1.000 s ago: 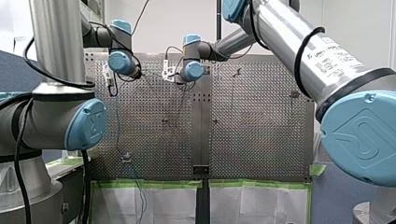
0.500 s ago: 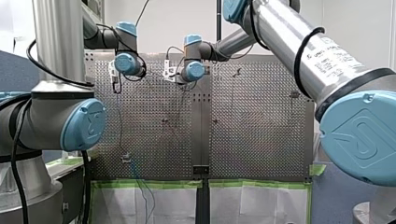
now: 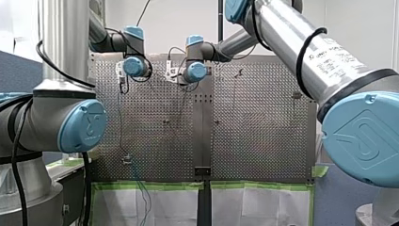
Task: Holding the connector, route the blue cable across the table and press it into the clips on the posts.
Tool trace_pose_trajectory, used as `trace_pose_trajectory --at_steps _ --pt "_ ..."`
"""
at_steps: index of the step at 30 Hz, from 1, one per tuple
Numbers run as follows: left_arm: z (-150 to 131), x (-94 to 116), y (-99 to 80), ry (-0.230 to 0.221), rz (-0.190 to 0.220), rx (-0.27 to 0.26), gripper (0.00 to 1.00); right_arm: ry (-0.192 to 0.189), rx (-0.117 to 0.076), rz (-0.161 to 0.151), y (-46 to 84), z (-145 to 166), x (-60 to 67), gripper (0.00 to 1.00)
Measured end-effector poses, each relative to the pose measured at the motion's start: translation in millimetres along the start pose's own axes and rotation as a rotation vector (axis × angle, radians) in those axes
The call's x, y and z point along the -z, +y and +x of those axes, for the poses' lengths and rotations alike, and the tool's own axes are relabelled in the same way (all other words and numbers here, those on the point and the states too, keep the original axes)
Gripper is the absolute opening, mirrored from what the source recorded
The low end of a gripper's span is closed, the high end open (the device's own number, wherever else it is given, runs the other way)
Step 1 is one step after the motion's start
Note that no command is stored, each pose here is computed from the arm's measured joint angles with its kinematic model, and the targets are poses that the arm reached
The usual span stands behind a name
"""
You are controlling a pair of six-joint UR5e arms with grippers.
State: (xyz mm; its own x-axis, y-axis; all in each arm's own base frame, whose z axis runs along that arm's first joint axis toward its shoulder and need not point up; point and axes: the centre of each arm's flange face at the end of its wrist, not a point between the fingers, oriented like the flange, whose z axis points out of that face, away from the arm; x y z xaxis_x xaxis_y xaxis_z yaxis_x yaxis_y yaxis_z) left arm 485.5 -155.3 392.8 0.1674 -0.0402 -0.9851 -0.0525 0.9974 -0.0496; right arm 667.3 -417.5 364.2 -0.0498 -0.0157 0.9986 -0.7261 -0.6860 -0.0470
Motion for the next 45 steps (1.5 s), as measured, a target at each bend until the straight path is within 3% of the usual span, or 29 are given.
trace_pose_trajectory --at_steps 15,21,23,24,26,28,29,30,31,32,33,35,45 --pt "17 -48 -13.5 -0.020 -0.016 0.006 1.00 -0.001 0.000 -0.002 1.4 0 -0.3 0.00" --pt "25 -54 -11.7 -0.012 -0.029 0.007 1.00 0.000 0.000 -0.003 1.9 0 -0.5 0.00" --pt "26 -54 -11.1 -0.009 -0.032 0.008 0.85 0.000 0.000 -0.003 1.8 0 -0.4 0.00" --pt "26 -54 -10.8 -0.008 -0.035 0.009 0.85 0.000 0.000 -0.003 1.8 0 -0.4 0.00" --pt "27 -54 -10.4 -0.006 -0.041 0.012 0.64 -0.001 0.000 -0.003 1.8 0 -0.4 0.00" --pt "26 -53 -10.4 -0.007 -0.048 0.016 0.64 -0.001 0.000 -0.003 1.9 0 -0.4 0.00" --pt "26 -53 -10.5 -0.007 -0.049 0.017 0.40 -0.001 0.000 -0.003 1.9 0 -0.4 0.00" --pt "26 -53 -10.6 -0.008 -0.051 0.019 0.40 -0.001 0.000 -0.003 2.0 0 -0.4 0.00" --pt "26 -53 -10.6 -0.008 -0.052 0.019 0.31 -0.002 0.000 -0.003 2.0 0 -0.4 0.00" --pt "26 -53 -10.6 -0.009 -0.052 0.020 0.13 -0.002 0.000 -0.003 2.1 -1 -0.5 0.00" --pt "26 -53 -10.6 -0.009 -0.053 0.021 0.13 -0.002 0.000 -0.003 2.2 -1 -0.6 0.00" --pt "26 -53 -10.7 -0.008 -0.052 0.021 0.00 -0.001 0.000 -0.003 2.4 0 -0.6 0.00" --pt "29 -49 -10.8 0.023 -0.054 0.009 0.00 -0.003 0.000 -0.004 2.6 -1 -0.5 0.00"
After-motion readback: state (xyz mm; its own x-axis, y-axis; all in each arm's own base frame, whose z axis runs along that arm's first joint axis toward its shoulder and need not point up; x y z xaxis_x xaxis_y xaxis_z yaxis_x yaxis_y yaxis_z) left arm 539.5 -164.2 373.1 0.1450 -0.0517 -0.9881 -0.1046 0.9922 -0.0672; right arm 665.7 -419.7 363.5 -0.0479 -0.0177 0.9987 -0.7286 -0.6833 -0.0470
